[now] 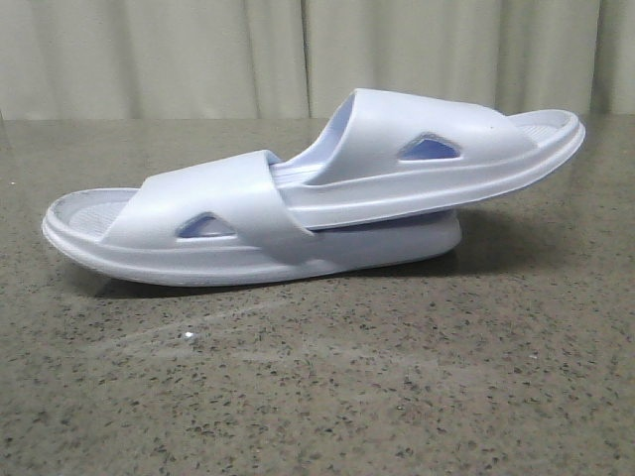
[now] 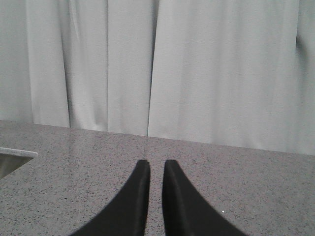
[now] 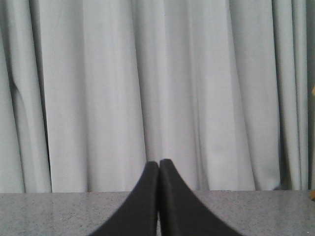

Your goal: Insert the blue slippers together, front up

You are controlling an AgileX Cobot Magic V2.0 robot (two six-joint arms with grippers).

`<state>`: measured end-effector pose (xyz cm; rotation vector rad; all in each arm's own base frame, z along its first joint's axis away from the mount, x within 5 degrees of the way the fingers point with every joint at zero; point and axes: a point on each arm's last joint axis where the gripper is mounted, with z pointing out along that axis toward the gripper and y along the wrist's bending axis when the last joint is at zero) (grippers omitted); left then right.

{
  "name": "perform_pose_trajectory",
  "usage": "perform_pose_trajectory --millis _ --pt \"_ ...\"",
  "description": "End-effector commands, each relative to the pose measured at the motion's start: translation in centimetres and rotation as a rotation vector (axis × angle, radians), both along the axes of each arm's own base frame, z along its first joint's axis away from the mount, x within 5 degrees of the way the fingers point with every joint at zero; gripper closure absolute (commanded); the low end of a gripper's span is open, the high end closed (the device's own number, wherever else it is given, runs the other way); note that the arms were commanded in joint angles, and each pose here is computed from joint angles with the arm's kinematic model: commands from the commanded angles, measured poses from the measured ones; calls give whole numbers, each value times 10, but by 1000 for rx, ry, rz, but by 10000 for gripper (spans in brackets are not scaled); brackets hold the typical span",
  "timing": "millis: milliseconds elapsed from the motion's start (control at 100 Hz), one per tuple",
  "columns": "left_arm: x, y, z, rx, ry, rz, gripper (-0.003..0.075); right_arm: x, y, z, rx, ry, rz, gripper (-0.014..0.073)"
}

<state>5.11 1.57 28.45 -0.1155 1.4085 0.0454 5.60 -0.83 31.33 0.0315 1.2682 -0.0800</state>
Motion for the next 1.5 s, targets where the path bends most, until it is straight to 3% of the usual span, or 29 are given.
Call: perform_pose_trajectory --millis 0,710,820,930,1020,1110,1280,1490 --pt "0 -4 9 -14 -26 -49 704 -2 -3 9 -14 -36 -32 702" --pt "0 -4 9 -12 -26 -49 704 -2 -3 9 -14 -36 -32 702" --pt "-1 -5 13 139 -58 -39 704 -2 -3 9 -14 -36 -32 702" --pt "-3 -19 16 285 -109 -157 704 -2 -3 9 -14 -37 -34 702" --pt "-3 -30 11 352 -72 -272 704 -2 -3 9 -14 -37 -34 702" --pt "-3 -34 1 285 20 -334 704 -2 -3 9 -14 -37 -34 702" --pt "-4 -29 -20 133 92 -286 704 -2 -3 9 -14 -37 -34 702" --pt "-5 -23 -50 92 102 -222 704 -2 -3 9 -14 -35 -34 702"
